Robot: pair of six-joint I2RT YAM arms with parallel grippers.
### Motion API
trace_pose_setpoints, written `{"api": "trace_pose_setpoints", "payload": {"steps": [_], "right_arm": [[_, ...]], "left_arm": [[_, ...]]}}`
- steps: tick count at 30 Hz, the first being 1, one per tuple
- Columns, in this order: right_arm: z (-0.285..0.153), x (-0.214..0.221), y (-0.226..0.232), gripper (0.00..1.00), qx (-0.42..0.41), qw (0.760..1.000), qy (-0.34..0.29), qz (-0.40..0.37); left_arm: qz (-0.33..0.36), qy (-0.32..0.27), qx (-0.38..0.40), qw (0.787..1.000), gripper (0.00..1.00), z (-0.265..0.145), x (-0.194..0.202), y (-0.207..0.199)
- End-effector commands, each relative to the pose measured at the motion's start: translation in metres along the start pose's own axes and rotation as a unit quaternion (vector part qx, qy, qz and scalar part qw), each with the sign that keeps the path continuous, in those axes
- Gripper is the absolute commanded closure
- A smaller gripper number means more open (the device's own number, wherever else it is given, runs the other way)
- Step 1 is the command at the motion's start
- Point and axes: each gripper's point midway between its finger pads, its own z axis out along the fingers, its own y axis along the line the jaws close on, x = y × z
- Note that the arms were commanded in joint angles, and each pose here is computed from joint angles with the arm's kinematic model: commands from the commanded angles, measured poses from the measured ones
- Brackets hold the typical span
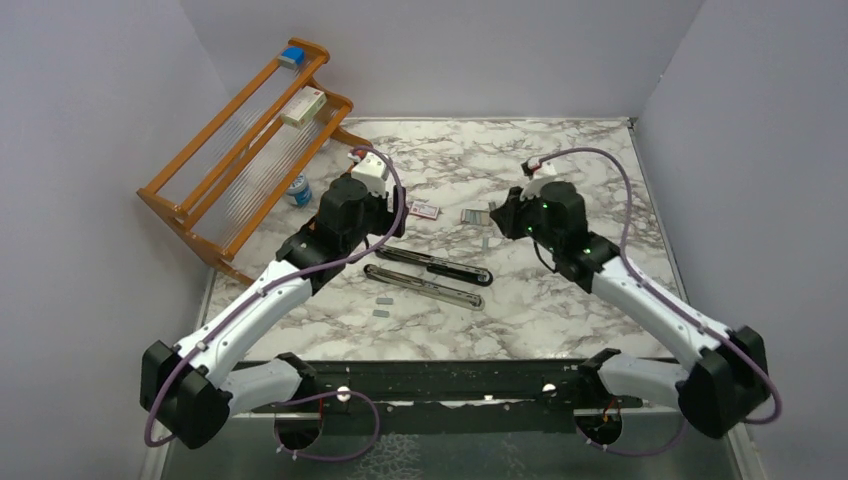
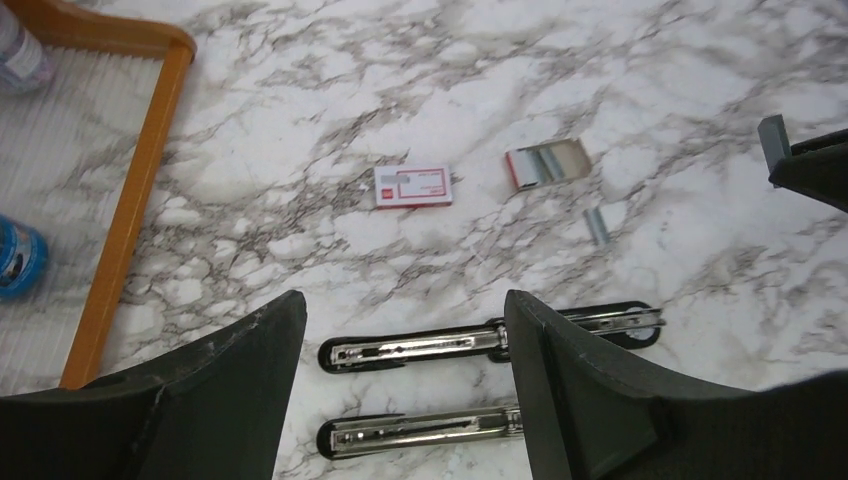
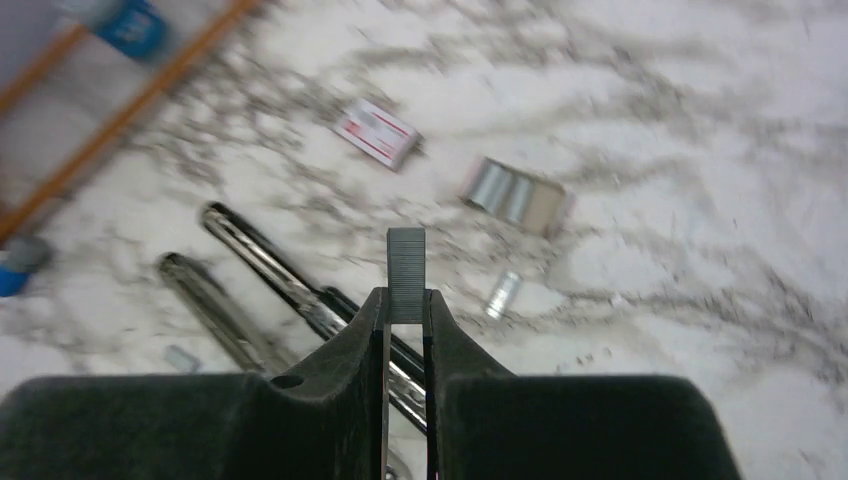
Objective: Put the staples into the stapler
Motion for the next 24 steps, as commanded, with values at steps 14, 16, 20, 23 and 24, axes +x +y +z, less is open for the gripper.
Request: {"api": "trace_pose_setpoints", "payload": {"steps": [14,16,20,23,24], "right_arm": [[-0.213,-0.087,0.135,0.94,-0.437,0.836,-0.284,-0.168],[-0.231,-0.084,0.141,0.94,-0.466,0.813,-0.299,-0.181],[-0.257,-0.078,0.153,0.94,-0.516,0.775,-0.295,-0.215],[-0.268,-0.079,0.156,0.94,-0.531,0.761,-0.295,-0.228],[-0.27,-0.079,0.156,0.94,-0.533,0.759,-0.296,-0.23]], "left_arm": [[0.065,-0.311,0.434,0.843,0.2,-0.172,-0.112,-0.128],[0.092,-0.318,0.493,0.805,0.2,-0.191,-0.104,-0.144],[0.112,-0.338,0.523,0.774,0.2,-0.204,-0.096,-0.163],[0.125,-0.35,0.541,0.754,0.2,-0.21,-0.095,-0.18],[0.131,-0.352,0.552,0.745,0.21,-0.214,-0.094,-0.187]]}}
